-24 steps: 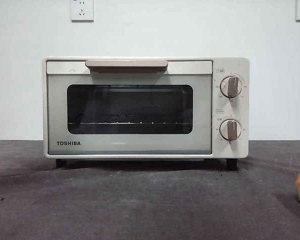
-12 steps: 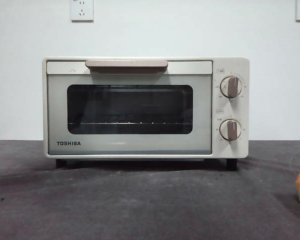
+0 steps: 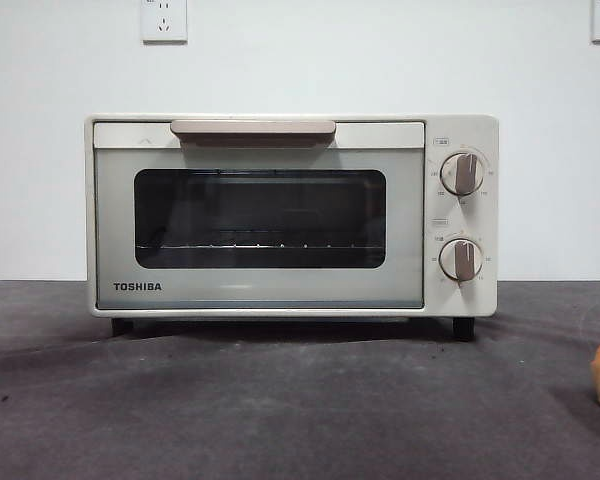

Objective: The left arm flap open the oven, the right arm pick bread and place it into oven, the left arm flap close the oven

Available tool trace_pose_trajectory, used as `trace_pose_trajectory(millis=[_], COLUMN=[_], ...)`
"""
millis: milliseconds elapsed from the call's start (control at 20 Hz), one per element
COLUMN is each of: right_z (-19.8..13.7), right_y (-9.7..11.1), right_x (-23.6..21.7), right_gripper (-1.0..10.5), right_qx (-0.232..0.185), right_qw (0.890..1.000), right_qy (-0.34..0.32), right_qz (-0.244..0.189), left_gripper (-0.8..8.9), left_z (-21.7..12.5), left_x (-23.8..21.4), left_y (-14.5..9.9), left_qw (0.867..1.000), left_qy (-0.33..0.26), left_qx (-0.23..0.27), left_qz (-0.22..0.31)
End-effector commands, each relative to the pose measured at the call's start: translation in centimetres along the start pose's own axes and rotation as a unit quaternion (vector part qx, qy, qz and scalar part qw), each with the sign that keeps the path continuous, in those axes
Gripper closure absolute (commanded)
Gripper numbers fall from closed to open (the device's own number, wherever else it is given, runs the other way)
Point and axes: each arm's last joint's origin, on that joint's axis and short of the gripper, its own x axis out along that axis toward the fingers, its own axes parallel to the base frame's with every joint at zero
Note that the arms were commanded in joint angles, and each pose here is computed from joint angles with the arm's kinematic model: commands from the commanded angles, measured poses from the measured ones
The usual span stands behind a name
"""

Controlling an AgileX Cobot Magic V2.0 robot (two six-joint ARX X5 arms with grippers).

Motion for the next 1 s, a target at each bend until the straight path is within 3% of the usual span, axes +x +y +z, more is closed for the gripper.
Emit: trace_pose_trajectory(millis=[50,300,500,750,1000], right_z=[0.4,0.1,-0.7,-1.3,-1.8], right_y=[0.2,-0.1,-1.0,-2.5,-4.5], right_x=[-0.2,0.0,0.8,2.6,5.1], right_gripper=[3.9,3.9,3.9,3.9,4.0], right_qx=[0.006,0.035,0.076,0.125,0.177], right_qw=[1.0,0.999,0.992,0.973,0.941], right_qy=[-0.006,0.01,0.072,0.158,0.245], right_qz=[0.002,-0.025,-0.072,-0.109,-0.153], left_gripper=[2.2,2.2,2.2,2.21,2.21], left_z=[0.5,0.5,0.5,0.5,0.5], left_x=[-0.1,0.0,0.0,0.0,0.0], left_y=[-0.2,-0.2,-0.2,-0.2,-0.2], left_qw=[1.0,1.0,1.0,1.0,1.0], left_qy=[-0.008,-0.007,-0.007,-0.007,-0.007], left_qx=[0.009,0.009,0.009,0.009,0.009], left_qz=[-0.005,-0.005,-0.005,-0.005,-0.005])
